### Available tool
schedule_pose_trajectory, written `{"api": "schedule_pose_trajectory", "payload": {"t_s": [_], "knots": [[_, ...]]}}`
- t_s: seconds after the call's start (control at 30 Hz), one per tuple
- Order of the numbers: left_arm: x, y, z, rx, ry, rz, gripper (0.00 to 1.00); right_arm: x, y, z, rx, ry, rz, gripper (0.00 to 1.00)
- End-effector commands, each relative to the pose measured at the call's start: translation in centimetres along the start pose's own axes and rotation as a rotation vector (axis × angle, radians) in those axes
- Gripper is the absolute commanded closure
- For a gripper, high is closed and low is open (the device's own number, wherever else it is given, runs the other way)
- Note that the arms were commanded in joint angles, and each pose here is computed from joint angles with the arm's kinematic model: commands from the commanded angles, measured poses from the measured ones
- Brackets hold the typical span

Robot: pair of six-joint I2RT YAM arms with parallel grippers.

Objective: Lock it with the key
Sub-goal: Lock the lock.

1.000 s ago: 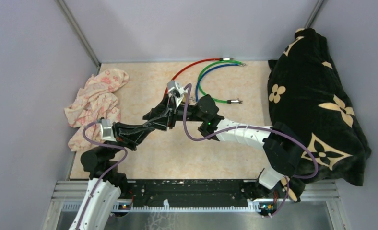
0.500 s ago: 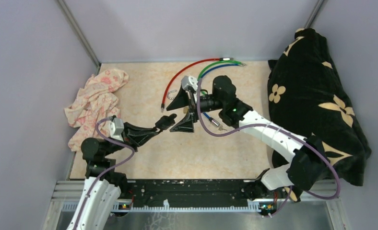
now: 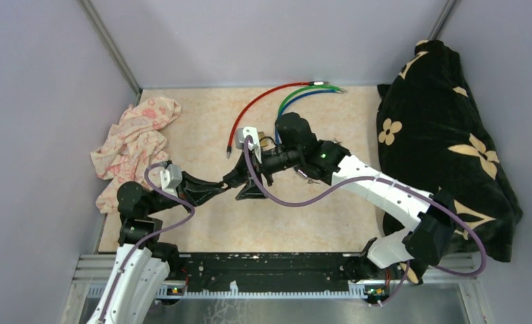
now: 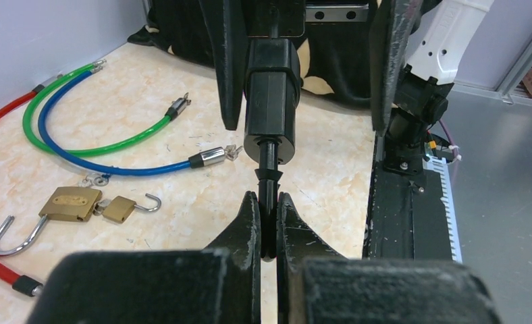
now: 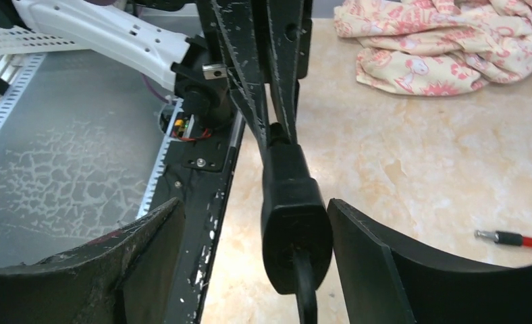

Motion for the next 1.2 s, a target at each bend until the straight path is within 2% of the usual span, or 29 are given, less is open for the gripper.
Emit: {"api": "schedule_pose_trajectory", "payload": {"t_s": [0.0,0.37,0.43,0.5,0.57,0.6,0.7,0.73,0.8,0.83,1.0,1.03,1.1,1.17], "knots": [[-0.9,2.2,0.2,-0.034,-0.034,0.113,1.0,-0.9,1.8,-0.4,0.006,-0.081,-0.042,0.25],[-1.1,1.8,0.2,-0.025,-0.056,0.105,1.0,-1.4,1.8,1.2,0.013,-0.059,-0.042,0.44],[-1.1,2.0,0.2,-0.031,-0.059,0.112,1.0,-1.5,1.4,1.5,0.034,-0.05,-0.032,0.52],[-1.2,2.0,0.2,-0.03,-0.062,0.107,1.0,-1.5,1.1,1.7,0.041,-0.034,-0.02,0.66],[-1.2,1.8,0.2,-0.026,-0.062,0.089,1.0,-1.2,1.1,1.8,0.03,-0.014,-0.021,0.94],[-1.2,1.6,0.2,-0.024,-0.061,0.075,1.0,-1.1,1.2,1.8,0.024,-0.007,-0.022,1.0],[-1.1,1.2,0.2,-0.028,-0.047,0.031,1.0,-0.8,1.6,1.4,-0.008,-0.027,-0.034,1.0],[-1.0,1.2,0.2,-0.035,-0.036,0.016,0.94,-0.9,2.1,1.2,-0.026,-0.055,-0.046,1.0],[-0.9,1.3,0.2,-0.056,-0.004,-0.027,0.63,-1.2,2.4,0.6,-0.055,-0.103,-0.034,1.0],[-1.0,1.3,0.2,-0.062,0.005,-0.05,0.52,-1.4,2.6,0.2,-0.079,-0.123,-0.019,1.0],[-0.8,1.3,0.1,-0.01,0.077,-0.158,0.19,-3.3,2.2,-2.6,-0.207,-0.235,0.149,1.0],[-0.7,1.3,0.0,0.019,0.092,-0.173,0.04,-3.6,1.9,-3.1,-0.217,-0.263,0.182,1.0],[-0.4,1.1,-0.2,0.086,0.13,-0.207,0.01,-4.0,1.4,-3.8,-0.228,-0.309,0.236,1.0],[-0.3,2.0,-0.3,0.106,0.173,-0.167,0.01,-4.1,0.9,-4.4,-0.233,-0.358,0.276,1.0]]}}
Point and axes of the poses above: each gripper's point midway between its finger pads, its own z axis out along the fingers, its own x axis along the line the jaws close on, y = z × x, the point moved 8 cm from there along -z, back along the fingers, and after that the axes turned 13 degrees about -z, right-handed, at the moved point
